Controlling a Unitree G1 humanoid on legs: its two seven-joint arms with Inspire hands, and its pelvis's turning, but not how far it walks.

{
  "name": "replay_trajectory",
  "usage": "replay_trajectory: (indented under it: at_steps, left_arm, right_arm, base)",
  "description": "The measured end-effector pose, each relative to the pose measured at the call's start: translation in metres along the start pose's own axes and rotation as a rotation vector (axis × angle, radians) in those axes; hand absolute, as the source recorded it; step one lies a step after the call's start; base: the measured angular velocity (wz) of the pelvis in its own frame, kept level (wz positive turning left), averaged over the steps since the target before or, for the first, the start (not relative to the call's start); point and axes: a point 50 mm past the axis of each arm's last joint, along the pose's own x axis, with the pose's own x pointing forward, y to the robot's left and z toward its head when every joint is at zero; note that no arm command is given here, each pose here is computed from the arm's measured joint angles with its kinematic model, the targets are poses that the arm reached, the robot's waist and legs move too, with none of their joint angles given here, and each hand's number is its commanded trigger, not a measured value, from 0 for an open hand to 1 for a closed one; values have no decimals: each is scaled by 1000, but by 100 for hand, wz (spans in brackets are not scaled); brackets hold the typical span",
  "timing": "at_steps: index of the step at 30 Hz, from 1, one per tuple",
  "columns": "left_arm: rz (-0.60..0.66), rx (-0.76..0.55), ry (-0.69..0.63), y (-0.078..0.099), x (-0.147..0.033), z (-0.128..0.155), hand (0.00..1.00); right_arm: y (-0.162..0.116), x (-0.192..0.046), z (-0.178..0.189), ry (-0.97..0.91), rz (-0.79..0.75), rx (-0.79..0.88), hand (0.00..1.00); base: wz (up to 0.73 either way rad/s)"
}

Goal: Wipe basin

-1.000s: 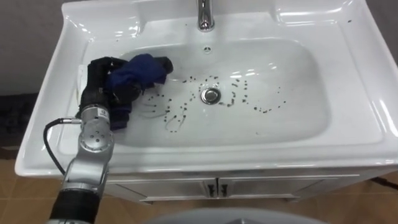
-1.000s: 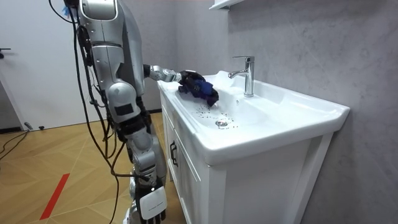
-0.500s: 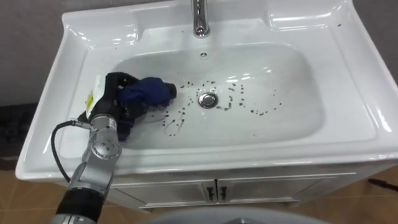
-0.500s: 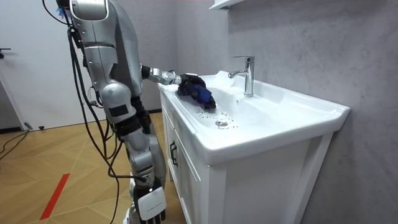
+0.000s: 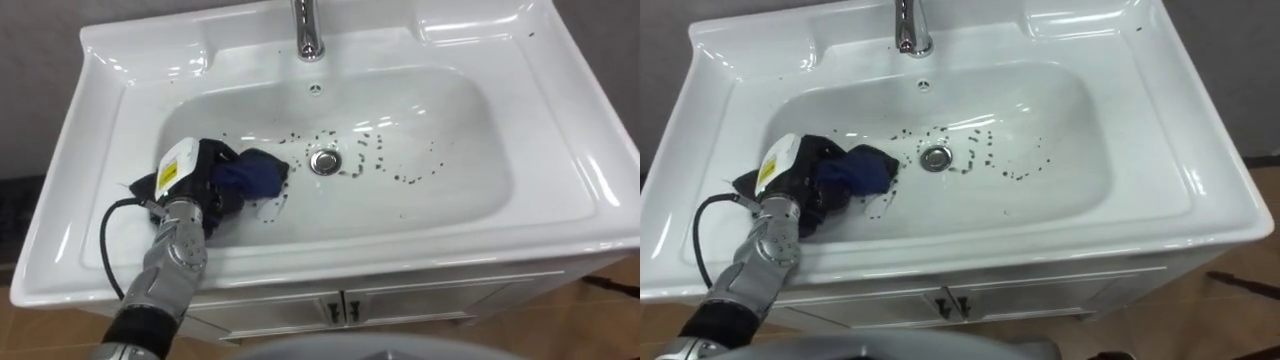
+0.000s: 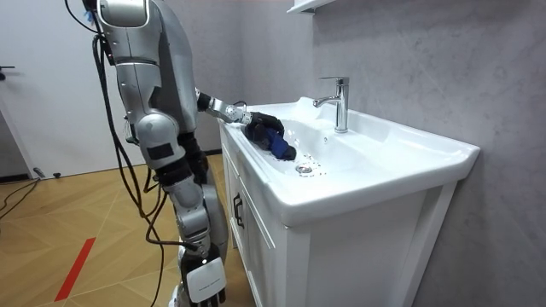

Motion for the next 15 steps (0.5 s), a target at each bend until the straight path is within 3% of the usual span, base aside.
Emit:
replay_trajectory:
  at_steps: [7,15]
  left_arm:
    - [-15,35,17,-1,1,2,100]
    - [-43,-11,40,-2,3,1,100]
  right_arm:
    - [0,0,0,13,-6,6,0]
    - [1,0,-2,20,-18,23,0]
  base:
    - [1]
    - [0]
